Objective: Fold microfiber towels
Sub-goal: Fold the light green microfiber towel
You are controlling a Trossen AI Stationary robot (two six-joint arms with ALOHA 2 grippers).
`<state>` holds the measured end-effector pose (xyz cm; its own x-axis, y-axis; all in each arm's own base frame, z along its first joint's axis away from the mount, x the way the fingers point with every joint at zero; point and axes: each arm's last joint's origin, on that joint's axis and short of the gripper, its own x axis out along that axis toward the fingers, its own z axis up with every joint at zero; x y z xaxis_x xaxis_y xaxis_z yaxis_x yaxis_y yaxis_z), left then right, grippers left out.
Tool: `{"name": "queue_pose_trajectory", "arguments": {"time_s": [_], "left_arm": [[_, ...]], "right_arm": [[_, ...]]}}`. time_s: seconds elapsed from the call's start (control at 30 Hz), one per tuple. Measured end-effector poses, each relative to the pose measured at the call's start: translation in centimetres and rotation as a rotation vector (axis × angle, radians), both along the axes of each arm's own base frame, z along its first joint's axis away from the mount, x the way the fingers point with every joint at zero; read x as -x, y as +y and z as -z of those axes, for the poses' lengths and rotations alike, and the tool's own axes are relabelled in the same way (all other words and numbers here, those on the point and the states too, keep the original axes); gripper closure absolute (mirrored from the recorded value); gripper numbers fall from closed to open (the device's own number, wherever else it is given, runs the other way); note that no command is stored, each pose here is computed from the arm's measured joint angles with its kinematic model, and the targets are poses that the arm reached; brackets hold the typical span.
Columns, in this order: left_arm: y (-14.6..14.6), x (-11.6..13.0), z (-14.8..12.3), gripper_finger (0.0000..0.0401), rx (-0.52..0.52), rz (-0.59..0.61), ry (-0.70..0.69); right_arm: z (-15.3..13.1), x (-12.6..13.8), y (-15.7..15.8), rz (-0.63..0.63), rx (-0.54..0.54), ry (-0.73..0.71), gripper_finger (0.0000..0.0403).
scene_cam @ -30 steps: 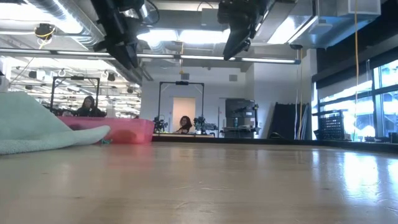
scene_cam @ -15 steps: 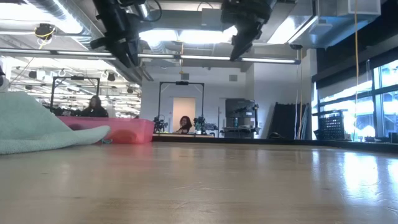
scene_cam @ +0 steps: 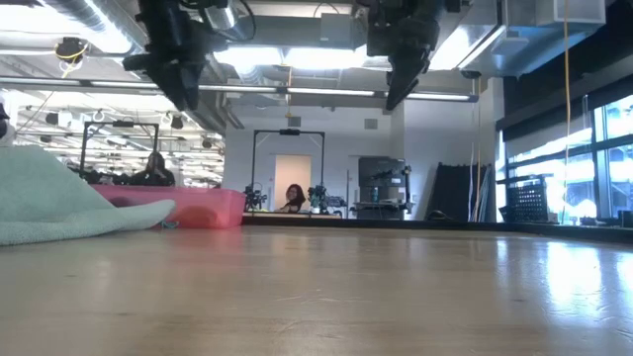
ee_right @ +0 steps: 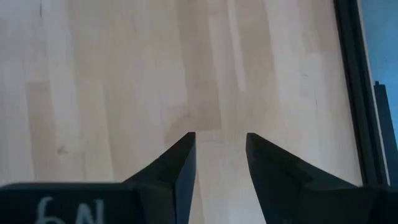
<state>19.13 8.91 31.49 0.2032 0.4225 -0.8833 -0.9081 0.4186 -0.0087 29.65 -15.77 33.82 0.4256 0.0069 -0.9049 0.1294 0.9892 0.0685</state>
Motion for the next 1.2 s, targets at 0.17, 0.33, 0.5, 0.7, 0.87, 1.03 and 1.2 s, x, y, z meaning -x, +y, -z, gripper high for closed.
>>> {"name": "queue_pose_trajectory", "arguments": {"time_s": [0.17,0.33,0.5,0.7,0.87,1.03,1.2], "left_arm": [[-0.5,0.6,0.4,0.0285,0.122,0.041,0.049],[-0.9,0.8,0.5,0.0285,0.199,0.11,0.059],[-0.8,0.8,0.5,0.0285,0.286,0.304,0.042],[-0.1,1.1,0.5,0.0285,0.316,0.484,0.022],[0.3,1.1,0.6,0.0285,0.309,0.529,0.007],[0.1,1.3,2.6,0.0285,0.344,0.562,0.054],[-0.1,2.1,5.4,0.0285,0.375,0.478,0.155]], "right_arm": [[-0.1,0.5,-0.9,0.056,-0.011,-0.002,0.026],[-0.4,0.6,-1.2,0.091,-0.004,-0.035,0.026],[-0.8,-0.1,-1.6,0.091,0.038,-0.113,0.026],[-1.5,-1.3,-1.6,0.189,0.027,-0.239,0.026],[-1.5,-1.8,-0.7,0.192,0.008,-0.245,0.026],[-1.3,-2.0,0.1,0.191,0.013,-0.211,0.026],[-1.2,-2.1,0.7,0.227,0.003,-0.18,0.026]]}}
